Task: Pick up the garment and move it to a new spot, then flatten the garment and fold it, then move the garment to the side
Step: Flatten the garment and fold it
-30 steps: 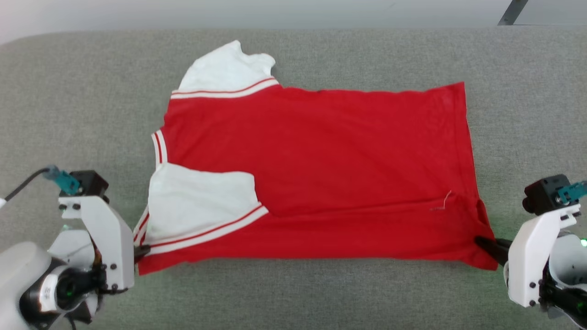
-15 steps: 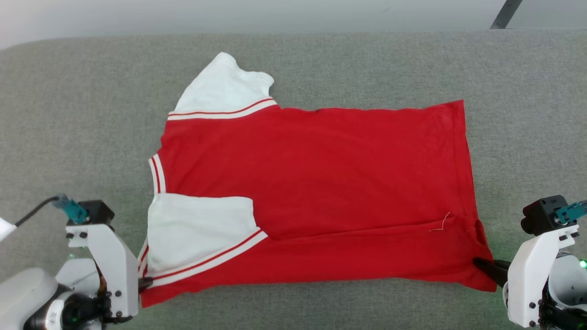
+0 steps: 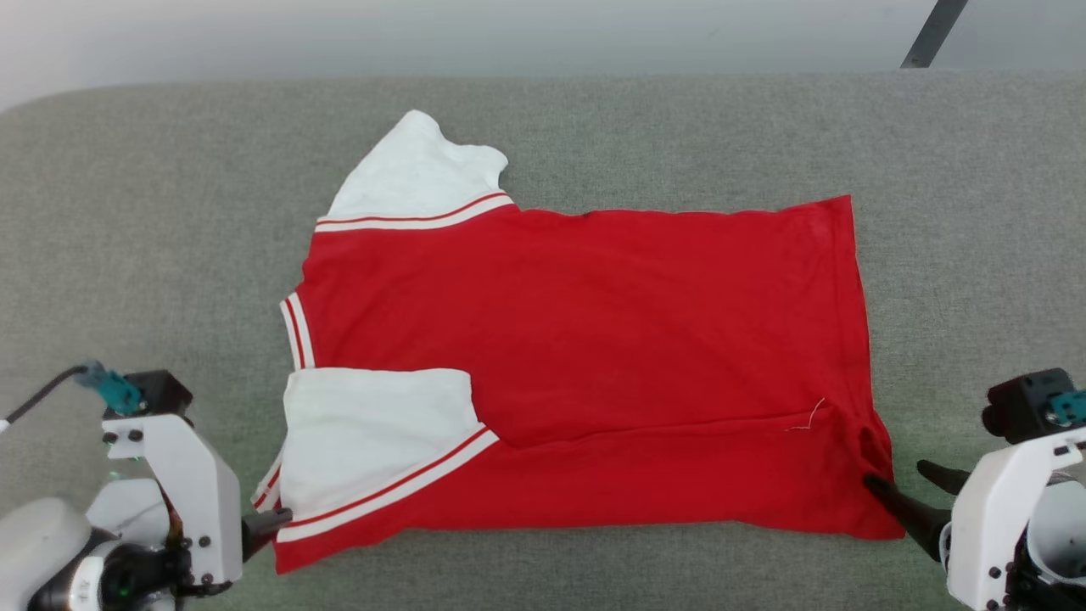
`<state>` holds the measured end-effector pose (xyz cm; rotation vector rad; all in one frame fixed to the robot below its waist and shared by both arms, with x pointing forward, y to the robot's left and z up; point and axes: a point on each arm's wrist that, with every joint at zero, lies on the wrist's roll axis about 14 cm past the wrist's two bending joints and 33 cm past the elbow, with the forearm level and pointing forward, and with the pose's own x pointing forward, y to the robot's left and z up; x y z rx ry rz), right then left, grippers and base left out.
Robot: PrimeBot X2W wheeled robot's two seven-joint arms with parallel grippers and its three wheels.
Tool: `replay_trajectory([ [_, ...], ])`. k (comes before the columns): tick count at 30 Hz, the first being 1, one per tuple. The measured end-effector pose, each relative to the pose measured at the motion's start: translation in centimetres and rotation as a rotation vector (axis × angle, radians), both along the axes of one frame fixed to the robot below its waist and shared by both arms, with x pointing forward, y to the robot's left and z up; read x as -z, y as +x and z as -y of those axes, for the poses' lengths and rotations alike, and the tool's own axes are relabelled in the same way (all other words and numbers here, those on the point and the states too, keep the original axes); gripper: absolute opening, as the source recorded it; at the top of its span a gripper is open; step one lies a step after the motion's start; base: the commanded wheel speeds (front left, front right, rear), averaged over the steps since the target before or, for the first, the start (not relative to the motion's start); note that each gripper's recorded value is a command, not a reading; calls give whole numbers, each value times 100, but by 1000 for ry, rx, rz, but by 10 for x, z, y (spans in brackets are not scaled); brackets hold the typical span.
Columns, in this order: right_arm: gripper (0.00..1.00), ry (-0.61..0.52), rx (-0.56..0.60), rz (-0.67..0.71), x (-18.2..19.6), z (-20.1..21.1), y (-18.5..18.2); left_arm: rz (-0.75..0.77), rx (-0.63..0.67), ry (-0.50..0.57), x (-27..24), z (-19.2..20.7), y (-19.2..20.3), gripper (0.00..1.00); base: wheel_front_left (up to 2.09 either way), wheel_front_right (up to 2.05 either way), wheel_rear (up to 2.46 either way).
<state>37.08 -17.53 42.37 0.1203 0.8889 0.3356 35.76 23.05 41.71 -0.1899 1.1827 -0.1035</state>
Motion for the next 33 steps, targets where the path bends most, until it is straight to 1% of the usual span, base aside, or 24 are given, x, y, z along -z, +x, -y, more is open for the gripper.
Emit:
replay_trajectory([
  [5,100,13,43,82,-14,4,7,72,14,8,-17,-3,11,100,0,0,0],
  [8,100,15,63,137,-23,5,10,146,39,16,-33,-1,27,100,0,0,0],
  [11,100,25,98,236,-39,8,19,244,71,30,-53,1,49,100,0,0,0],
  [13,100,27,120,315,-52,11,26,318,102,46,-66,3,66,100,0,0,0],
  [17,100,22,156,514,-85,17,44,436,139,73,-87,7,99,100,0,0,0],
  [23,100,-10,182,823,-133,25,64,534,179,80,-103,19,145,100,0,0,0],
  [26,100,-21,186,933,-147,26,69,572,202,78,-108,28,169,100,0,0,0],
  [30,100,-24,198,1009,-152,30,75,624,228,88,-112,34,203,100,0,0,0],
  [33,100,-24,205,1019,-147,32,79,630,241,98,-108,37,226,100,0,0,0],
])
